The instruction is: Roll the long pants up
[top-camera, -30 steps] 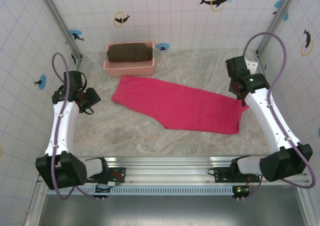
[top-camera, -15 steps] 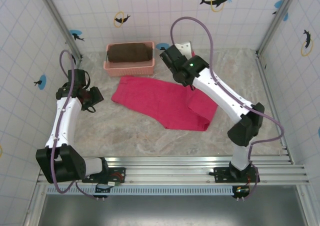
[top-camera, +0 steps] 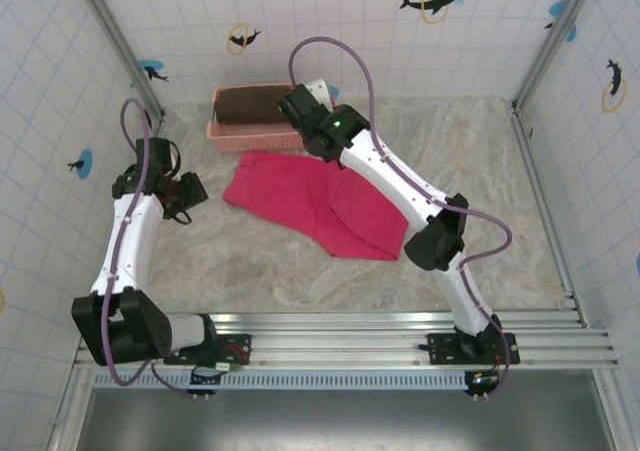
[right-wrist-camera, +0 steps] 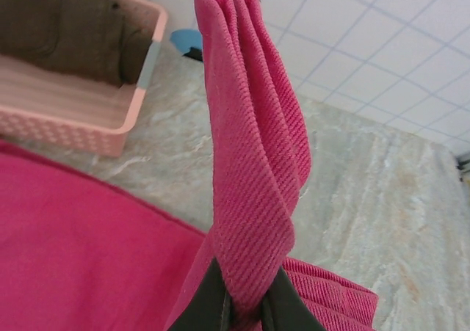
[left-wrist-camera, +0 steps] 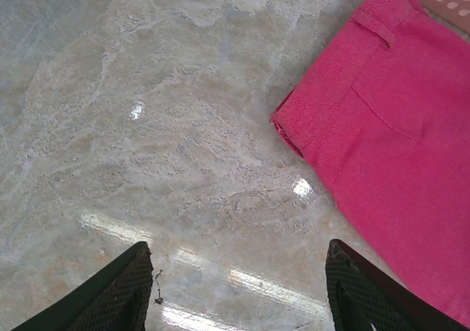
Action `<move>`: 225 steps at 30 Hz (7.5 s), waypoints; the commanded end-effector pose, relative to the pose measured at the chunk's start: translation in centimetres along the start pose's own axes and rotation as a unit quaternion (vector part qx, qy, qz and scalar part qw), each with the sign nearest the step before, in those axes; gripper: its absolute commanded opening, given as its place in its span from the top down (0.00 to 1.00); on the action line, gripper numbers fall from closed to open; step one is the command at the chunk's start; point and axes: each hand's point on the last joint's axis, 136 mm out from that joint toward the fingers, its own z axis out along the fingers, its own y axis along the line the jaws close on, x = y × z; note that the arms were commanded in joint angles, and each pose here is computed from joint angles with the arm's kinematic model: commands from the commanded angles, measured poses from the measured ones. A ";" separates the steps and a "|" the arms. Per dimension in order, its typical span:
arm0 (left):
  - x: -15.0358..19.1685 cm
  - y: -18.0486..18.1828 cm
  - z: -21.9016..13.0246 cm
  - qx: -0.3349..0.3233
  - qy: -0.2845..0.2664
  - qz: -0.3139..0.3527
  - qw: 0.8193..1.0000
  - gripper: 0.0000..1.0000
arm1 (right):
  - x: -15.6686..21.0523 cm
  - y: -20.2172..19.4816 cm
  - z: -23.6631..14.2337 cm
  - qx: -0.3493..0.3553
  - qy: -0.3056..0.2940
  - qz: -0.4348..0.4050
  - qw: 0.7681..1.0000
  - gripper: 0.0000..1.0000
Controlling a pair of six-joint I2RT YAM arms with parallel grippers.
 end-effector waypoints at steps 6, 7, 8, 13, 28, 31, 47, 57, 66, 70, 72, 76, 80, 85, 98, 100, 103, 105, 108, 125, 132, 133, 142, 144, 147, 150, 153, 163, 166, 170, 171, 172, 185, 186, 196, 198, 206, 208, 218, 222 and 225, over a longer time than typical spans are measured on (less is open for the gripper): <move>0.7 0.5 -0.5 -0.010 -0.003 0.015 1.000 0.37 | -1.6 2.9 -2.3 -0.096 -0.028 -0.002 0.995 1.00; 0.8 0.5 -0.5 -0.012 -0.003 0.015 1.000 0.37 | -1.6 3.3 -2.2 -0.105 -0.028 -0.003 0.994 1.00; 0.9 0.6 -0.6 -0.013 -0.002 0.015 1.000 0.37 | -1.8 3.6 -2.3 -0.113 -0.031 -0.004 0.993 1.00; 0.8 0.7 -0.6 -0.016 -0.003 0.010 1.000 0.37 | -2.7 4.7 -2.2 -0.138 -0.039 0.000 0.990 1.00; 0.8 1.1 -1.2 -0.023 -0.013 -0.003 1.000 0.37 | -1.6 7.8 2.3 -0.212 -0.004 0.024 0.977 1.00; 0.8 1.0 -1.4 -0.023 -0.016 -0.003 1.000 0.37 | -0.6 8.5 3.8 -0.216 0.013 0.027 0.976 1.00; 1.2 1.5 -1.6 -0.034 -0.013 -0.004 0.999 0.37 | 1.8 12.9 8.0 -0.276 0.048 0.050 0.959 1.00; 3.0 1.8 -3.5 -0.040 -0.016 0.003 0.999 0.37 | 0.0 17.7 8.9 -0.358 0.021 0.126 0.925 0.74; 2.7 2.0 -4.1 -0.049 -0.026 0.005 0.998 0.36 | -1.8 23.0 6.2 -0.464 0.012 0.196 0.864 0.27; 2.6 1.9 -3.6 -0.050 -0.024 0.002 0.998 0.36 | -0.6 19.5 6.1 -0.426 0.043 0.154 0.890 0.30; 2.6 1.7 -3.2 -0.045 -0.023 -0.002 0.999 0.36 | 0.1 16.3 6.6 -0.390 0.059 0.140 0.908 0.29; 2.4 0.0 -1.9 -0.022 -0.018 0.001 1.000 0.36 | 2.7 8.2 7.7 -0.293 0.084 0.127 0.944 0.23; 2.5 -2.7 -0.5 -0.015 -0.006 0.023 1.000 0.36 | 7.4 -0.4 8.7 -0.215 0.122 0.150 0.957 0.12; 4.6 -5.1 2.8 0.048 0.024 -0.044 0.998 0.33 | 15.0 -7.8 10.7 -0.163 0.191 0.184 0.950 0.12; 4.5 -7.4 9.5 0.068 0.065 -0.130 0.987 0.29 | 25.1 -10.7 14.8 -0.163 0.304 0.216 0.913 0.12; 4.2 -7.8 10.1 0.066 0.068 -0.130 0.987 0.29 | 25.8 -10.5 15.5 -0.162 0.315 0.217 0.910 0.13; 3.9 -7.9 10.9 0.056 0.067 -0.129 0.988 0.28 | 27.0 -9.9 16.2 -0.167 0.331 0.218 0.903 0.16; 3.8 -7.9 11.4 0.053 0.068 -0.129 0.988 0.28 | 27.5 -9.3 16.7 -0.175 0.338 0.220 0.898 0.23; 3.9 -7.9 12.1 0.048 0.073 -0.129 0.988 0.29 | 28.1 -8.6 17.4 -0.184 0.345 0.223 0.893 0.61; 0.9 -10.5 10.5 0.056 0.059 -0.052 0.995 0.30 | 35.1 -13.8 4.9 -0.050 0.424 0.211 0.879 1.00; -0.4 -12.3 10.9 0.071 0.060 -0.035 0.995 0.30 | 40.1 -6.6 -2.3 -0.056 0.433 0.188 0.880 1.00; -0.4 -12.5 11.0 0.073 0.060 -0.032 0.995 0.30 | 40.6 -5.2 -3.0 -0.066 0.427 0.192 0.881 1.00; 0.9 -14.6 13.0 0.081 0.080 -0.019 0.993 0.30 | 35.9 -5.0 -7.5 -0.051 0.335 0.134 0.931 0.26; 1.2 -15.3 13.6 0.082 0.082 -0.015 0.993 0.30 | 34.6 -6.5 -7.7 -0.047 0.322 0.140 0.935 0.21; 1.6 -15.8 14.7 0.076 0.087 -0.005 0.993 0.30 | 33.0 -8.4 -7.4 -0.052 0.310 0.160 0.936 0.20; 1.9 -15.6 15.9 0.068 0.091 -0.003 0.994 0.30 | 31.6 -10.1 -7.2 -0.056 0.306 0.172 0.935 0.20; 2.6 -15.2 17.3 0.058 0.102 0.004 0.993 0.31 | 30.2 -11.9 -7.3 -0.053 0.295 0.183 0.936 0.21; 2.2 -18.1 20.6 0.052 0.083 0.029 0.995 1.00 | 28.1 -15.8 -8.8 -0.053 0.262 0.218 0.939 0.27; 2.6 -21.8 21.4 0.075 0.075 0.036 0.994 1.00 | 28.3 -17.0 -8.9 -0.051 0.261 0.231 0.936 0.27; 3.6 -27.9 22.6 0.110 0.070 0.051 0.990 1.00 | 28.3 -18.1 -8.9 -0.052 0.260 0.239 0.934 0.27; 3.9 -29.5 23.0 0.119 0.068 0.054 0.989 1.00 | 28.4 -18.3 -8.9 -0.052 0.262 0.238 0.934 0.27; 4.5 -30.8 24.1 0.123 0.071 0.056 0.988 1.00 | 28.3 -18.6 -8.8 -0.052 0.260 0.240 0.934 0.27; -4.5 -36.3 14.5 0.222 -0.036 0.068 0.972 0.04 | 26.9 -16.0 -8.8 -0.157 0.209 0.177 0.949 0.12; -4.9 -35.3 12.7 0.221 -0.046 0.072 0.972 0.04 | 26.7 -15.7 -9.1 -0.165 0.205 0.156 0.952 0.13; 6.2 -22.8 5.7 0.220 0.032 0.013 0.975 0.06 | 24.5 -12.5 -9.9 -0.121 0.201 -0.041 0.971 0.13; 9.1 -19.7 4.7 0.219 0.042 -0.039 0.974 0.07 | 23.7 -12.5 -9.4 -0.114 0.193 -0.034 0.974 0.13; 17.1 -10.7 1.2 0.200 0.012 -0.171 0.965 0.10 | 21.7 -12.2 -6.7 -0.099 0.207 -0.036 0.973 0.14; 18.6 -9.9 0.8 0.206 0.007 -0.195 0.959 0.11 | 21.6 -11.9 -6.2 -0.104 0.214 -0.034 0.971 0.14; 24.8 -11.8 0.5 0.212 0.005 -0.233 0.949 0.15 | 23.0 -13.0 -6.3 -0.107 0.227 -0.017 0.968 0.15; 27.1 -13.3 0.8 0.208 -0.002 -0.248 0.946 0.21 | 23.3 -14.3 -7.1 -0.112 0.219 0.008 0.969 0.15; 28.8 -13.7 1.5 0.210 -0.012 -0.279 0.937 0.22 | 23.7 -15.1 -7.7 -0.116 0.218 0.018 0.969 0.15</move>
